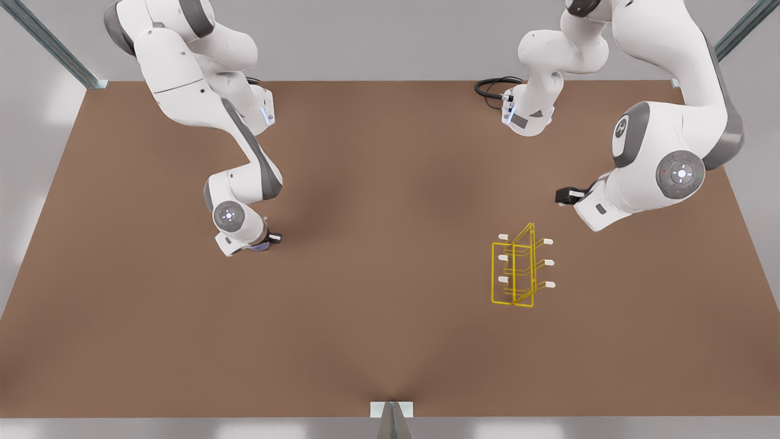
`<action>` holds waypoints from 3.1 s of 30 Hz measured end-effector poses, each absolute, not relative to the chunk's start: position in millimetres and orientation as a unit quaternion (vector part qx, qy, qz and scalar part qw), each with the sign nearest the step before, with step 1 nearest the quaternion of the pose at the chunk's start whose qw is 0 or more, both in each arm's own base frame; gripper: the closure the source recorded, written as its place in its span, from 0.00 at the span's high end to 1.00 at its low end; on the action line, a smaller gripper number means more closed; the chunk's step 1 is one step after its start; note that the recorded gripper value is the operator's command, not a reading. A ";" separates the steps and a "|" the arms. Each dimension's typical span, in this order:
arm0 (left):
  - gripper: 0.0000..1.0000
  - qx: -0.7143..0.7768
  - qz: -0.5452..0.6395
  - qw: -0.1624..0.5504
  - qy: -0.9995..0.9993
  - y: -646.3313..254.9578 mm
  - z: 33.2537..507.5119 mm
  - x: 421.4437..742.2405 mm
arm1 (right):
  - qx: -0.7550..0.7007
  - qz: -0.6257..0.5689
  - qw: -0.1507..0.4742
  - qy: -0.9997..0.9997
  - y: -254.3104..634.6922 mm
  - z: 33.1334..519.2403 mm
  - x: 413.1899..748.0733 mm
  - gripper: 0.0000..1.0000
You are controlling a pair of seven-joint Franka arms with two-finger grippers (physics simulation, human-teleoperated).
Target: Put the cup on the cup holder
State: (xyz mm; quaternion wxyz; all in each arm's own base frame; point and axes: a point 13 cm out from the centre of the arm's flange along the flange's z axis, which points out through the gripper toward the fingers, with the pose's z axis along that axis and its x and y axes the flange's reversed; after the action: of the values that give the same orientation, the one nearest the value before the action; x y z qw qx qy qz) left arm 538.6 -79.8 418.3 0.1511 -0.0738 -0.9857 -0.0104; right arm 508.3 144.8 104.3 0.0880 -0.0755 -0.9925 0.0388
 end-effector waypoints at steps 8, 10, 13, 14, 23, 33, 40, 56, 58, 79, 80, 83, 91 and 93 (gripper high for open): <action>1.00 -0.073 -0.010 0.149 -0.986 -79.4 421.1 538.2 | -0.114 -0.069 0.055 -0.990 242.6 177.9 583.3 0.21; 1.00 -0.073 -0.011 0.150 -0.986 -79.3 421.0 538.1 | -0.148 -0.145 0.080 -0.975 297.6 183.2 605.0 0.21; 1.00 -0.073 -0.011 0.151 -0.986 -79.2 419.9 537.9 | -0.180 -0.248 0.141 -0.941 388.6 181.5 612.9 0.21; 1.00 -0.073 -0.011 0.151 -0.986 -79.3 419.4 537.9 | -0.196 -0.278 0.162 -0.926 411.4 181.4 612.0 0.21; 1.00 -0.073 -0.011 0.152 -0.986 -79.3 418.9 537.7 | -0.286 -0.449 0.195 -0.824 618.1 156.5 626.5 0.21; 1.00 -0.073 -0.011 0.153 -0.986 -79.2 418.5 537.8 | -0.331 -0.442 0.186 -0.813 633.8 96.7 612.7 0.91; 1.00 -0.072 -0.012 0.155 -0.985 -79.4 416.2 538.0 | -0.335 -0.395 0.191 -0.834 596.5 89.2 588.2 1.00; 1.00 -0.067 -0.084 0.187 -0.976 -277.1 251.5 521.7 | -0.178 -0.068 -0.061 -0.980 59.7 436.0 689.1 1.00; 1.00 -0.021 -0.081 0.164 -0.983 -299.1 209.7 509.3 | -0.183 -0.013 -0.025 -0.983 23.8 423.8 640.5 1.00; 1.00 0.569 0.034 0.079 -0.818 -381.8 96.6 567.9 | 0.002 0.009 0.052 -0.999 13.6 394.7 615.2 1.00; 1.00 0.579 0.034 0.079 -0.811 -383.4 95.4 570.0 | 0.006 0.009 0.052 -0.999 13.6 394.6 615.3 1.00; 1.00 0.602 0.031 0.079 -0.794 -384.5 90.9 571.0 | 0.017 0.008 0.052 -0.998 13.7 394.6 615.5 1.00; 1.00 0.596 0.010 0.095 -0.797 -387.2 83.0 551.4 | 0.038 0.007 0.052 -0.998 13.2 393.7 615.2 1.00; 1.00 0.587 0.007 0.100 -0.803 -390.4 78.6 545.0 | 0.042 0.007 0.053 -0.998 12.8 393.8 615.1 1.00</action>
State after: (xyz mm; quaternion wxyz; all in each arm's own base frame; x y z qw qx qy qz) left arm 545.0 -390.4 78.6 0.0998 0.5870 -0.8034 0.0067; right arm 615.1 12.8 393.8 0.0527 0.0416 -0.9977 0.0066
